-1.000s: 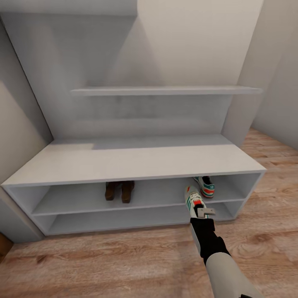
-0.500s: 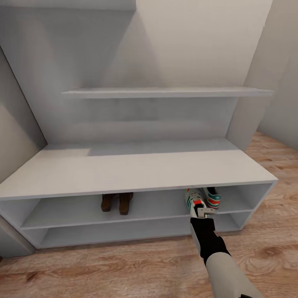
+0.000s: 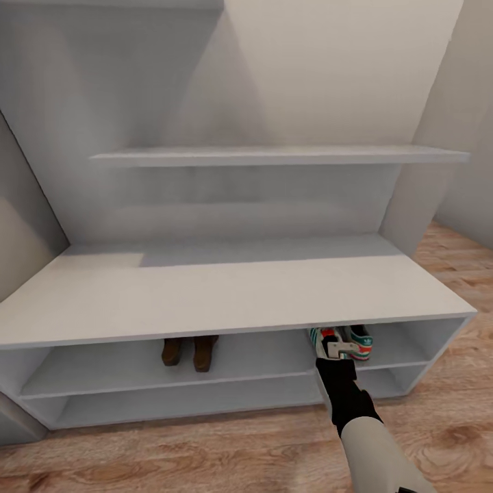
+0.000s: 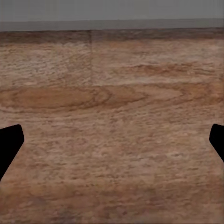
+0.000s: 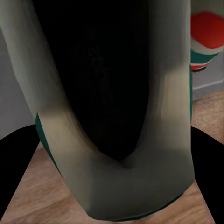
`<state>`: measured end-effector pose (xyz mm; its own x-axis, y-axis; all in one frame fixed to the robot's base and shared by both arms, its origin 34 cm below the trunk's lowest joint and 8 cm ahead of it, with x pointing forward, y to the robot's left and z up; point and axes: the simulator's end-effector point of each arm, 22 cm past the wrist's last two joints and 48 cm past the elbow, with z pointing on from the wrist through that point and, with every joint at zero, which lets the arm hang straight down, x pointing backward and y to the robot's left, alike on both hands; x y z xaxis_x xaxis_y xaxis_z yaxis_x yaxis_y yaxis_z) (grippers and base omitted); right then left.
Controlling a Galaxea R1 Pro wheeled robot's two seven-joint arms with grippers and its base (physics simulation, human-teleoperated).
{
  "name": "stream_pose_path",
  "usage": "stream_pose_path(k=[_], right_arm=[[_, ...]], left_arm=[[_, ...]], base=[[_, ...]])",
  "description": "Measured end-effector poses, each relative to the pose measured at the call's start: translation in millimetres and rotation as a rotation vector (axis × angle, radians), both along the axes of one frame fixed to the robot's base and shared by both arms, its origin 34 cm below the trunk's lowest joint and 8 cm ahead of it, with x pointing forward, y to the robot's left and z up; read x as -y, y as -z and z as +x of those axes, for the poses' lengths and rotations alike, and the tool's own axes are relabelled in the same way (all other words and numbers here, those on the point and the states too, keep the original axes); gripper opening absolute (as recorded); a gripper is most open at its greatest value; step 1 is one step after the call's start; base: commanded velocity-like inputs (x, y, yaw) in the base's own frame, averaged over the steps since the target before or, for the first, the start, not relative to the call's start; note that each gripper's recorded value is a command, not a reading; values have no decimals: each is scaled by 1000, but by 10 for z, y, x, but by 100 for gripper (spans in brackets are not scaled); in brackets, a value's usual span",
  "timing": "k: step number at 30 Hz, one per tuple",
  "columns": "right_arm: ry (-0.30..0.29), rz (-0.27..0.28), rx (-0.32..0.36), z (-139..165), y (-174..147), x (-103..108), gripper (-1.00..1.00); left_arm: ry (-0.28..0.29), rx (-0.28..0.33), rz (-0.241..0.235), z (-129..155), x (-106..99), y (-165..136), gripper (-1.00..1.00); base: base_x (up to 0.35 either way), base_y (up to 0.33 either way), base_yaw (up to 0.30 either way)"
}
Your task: Pick up the two gym shoes and the two sandals from the corridor floor and place them onto the hallstand (shoe rack) in the corridor, making sure they are on the rack and not on the floor. Arrange them so the two gym shoes are next to each other and the two sandals are next to each other.
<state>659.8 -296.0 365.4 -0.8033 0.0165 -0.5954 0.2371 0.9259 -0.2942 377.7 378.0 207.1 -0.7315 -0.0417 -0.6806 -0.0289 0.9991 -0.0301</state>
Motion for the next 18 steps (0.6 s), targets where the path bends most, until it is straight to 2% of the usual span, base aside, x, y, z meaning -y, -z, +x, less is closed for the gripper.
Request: stream_pose_path(k=[9, 18], right_arm=[[1, 1, 2, 3, -5, 2, -100], [0, 0, 2, 4, -4, 0, -100]], left_arm=[[0, 1, 1, 2, -4, -3, 100], [0, 1, 1, 1, -3, -1, 100]], base=[[160, 0, 0], [20, 0, 0]])
